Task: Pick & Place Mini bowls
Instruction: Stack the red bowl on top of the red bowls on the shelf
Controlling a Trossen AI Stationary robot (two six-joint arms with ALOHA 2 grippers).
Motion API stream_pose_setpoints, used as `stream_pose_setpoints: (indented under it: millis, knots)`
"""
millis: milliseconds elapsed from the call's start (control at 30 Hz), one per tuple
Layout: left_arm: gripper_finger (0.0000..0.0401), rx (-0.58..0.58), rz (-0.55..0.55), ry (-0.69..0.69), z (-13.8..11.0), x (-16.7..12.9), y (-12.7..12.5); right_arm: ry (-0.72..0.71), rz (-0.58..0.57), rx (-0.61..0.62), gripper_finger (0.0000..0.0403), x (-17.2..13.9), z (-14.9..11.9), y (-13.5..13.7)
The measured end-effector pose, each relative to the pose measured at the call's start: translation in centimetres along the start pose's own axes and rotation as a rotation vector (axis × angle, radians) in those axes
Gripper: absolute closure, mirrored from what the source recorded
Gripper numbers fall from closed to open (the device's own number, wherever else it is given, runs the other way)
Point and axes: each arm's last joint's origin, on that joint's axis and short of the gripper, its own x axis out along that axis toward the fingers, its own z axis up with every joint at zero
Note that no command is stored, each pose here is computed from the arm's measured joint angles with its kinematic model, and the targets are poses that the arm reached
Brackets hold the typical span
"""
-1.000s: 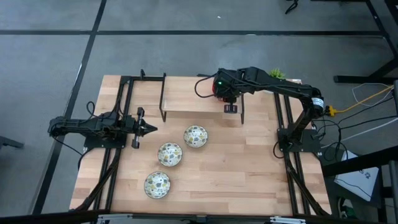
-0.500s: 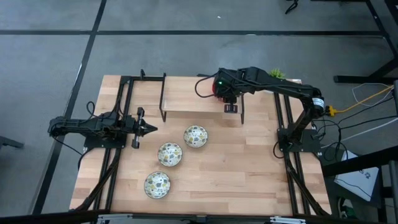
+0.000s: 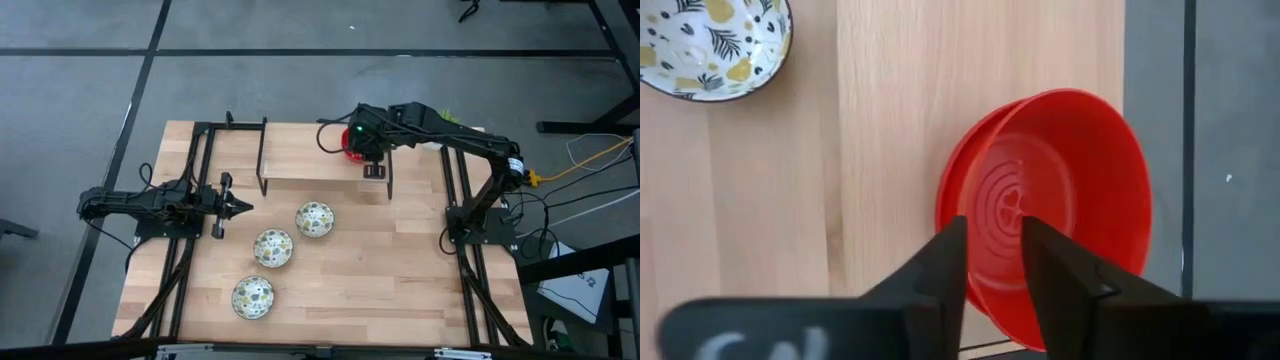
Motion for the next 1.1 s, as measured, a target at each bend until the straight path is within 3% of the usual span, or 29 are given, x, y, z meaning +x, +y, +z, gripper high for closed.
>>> stream_pose_setpoints:
  millis: [167,700,1100]
  knots:
    - [0.0390,0.000,0.000,0.000,0.0,0.0,0.0,-0.004,0.051,-0.009,0.0394,0.0,-0.1,0.2]
    - [0.0389,0.000,0.000,0.000,0.0,0.0,0.0,0.022,0.059,-0.006,0.0399,1.5,-0.5,0.3]
    - [0.0393,0.000,0.000,0.000,0.0,0.0,0.0,0.017,0.057,-0.003,0.0401,0.7,-0.4,0.0]
